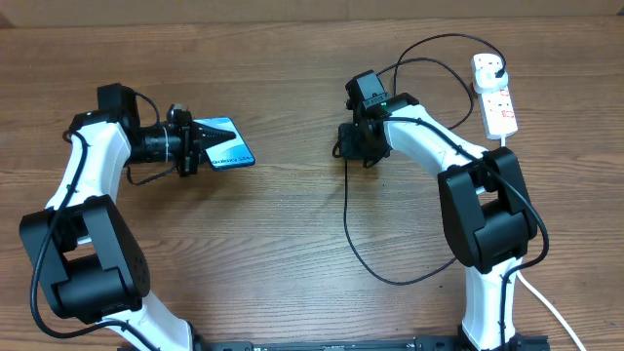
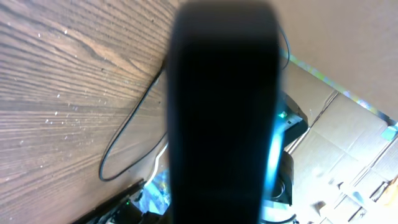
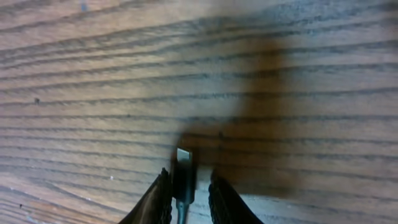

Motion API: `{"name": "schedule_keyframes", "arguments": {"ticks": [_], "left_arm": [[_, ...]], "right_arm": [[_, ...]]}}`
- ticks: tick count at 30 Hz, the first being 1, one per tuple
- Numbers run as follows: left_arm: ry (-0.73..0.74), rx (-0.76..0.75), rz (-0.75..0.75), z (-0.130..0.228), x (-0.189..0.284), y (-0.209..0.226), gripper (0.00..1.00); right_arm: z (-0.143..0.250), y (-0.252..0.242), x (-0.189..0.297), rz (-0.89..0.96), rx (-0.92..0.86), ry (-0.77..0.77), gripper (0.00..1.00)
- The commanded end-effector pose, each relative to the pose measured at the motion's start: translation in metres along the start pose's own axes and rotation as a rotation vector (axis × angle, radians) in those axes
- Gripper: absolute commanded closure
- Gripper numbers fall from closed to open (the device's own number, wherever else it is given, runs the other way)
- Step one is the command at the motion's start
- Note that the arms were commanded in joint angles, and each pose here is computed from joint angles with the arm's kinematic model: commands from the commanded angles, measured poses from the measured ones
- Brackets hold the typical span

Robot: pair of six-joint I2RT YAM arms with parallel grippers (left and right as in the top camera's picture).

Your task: Plug charger to phone and switch on socket

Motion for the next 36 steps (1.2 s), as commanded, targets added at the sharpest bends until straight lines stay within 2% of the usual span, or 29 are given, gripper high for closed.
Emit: {"name": "schedule_keyframes", "arguments": {"ticks": [1, 9, 14, 23, 29, 36], "left_arm": [[0.001, -0.039, 0.032, 0.004, 0.002, -0.011, 0.96], [-0.032, -0.058, 0.001, -0.003, 0.002, -0.008, 0.96], [-0.032, -0.058, 0.001, -0.003, 0.002, -0.008, 0.96], [-0.062, -0.061, -0.035, -0.008, 0.003, -0.003, 0.96], [-0.174, -0.111, -0.146, -0.028, 0.006, 0.011, 0.96], [-0.223, -0.238, -0.209, -0.039, 0.009, 0.016, 0.96]], "right_arm": [[-0.001, 0.005, -0.003, 0.023, 0.024, -0.009, 0.82], [0.016, -0.003, -0.015, 0.044, -0.018, 0.029, 0.87], [0.016, -0.003, -0.015, 0.046, -0.051, 0.029, 0.96], [0.008, -0.003, -0.004, 0.077, -0.113, 0.009, 0.96], [0.003, 0.002, 0.010, 0.240, -0.018, -0.060, 0.96], [0.024, 0.034, -0.005, 0.259, 0.064, -0.068, 0.96]]}}
Point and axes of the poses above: each gripper's point midway between its finger pads, its own x axis back along the fingers, its own y axis along the line the jaws close on, z = x × y, the point moved 2 cm from there along x, back along the fingers
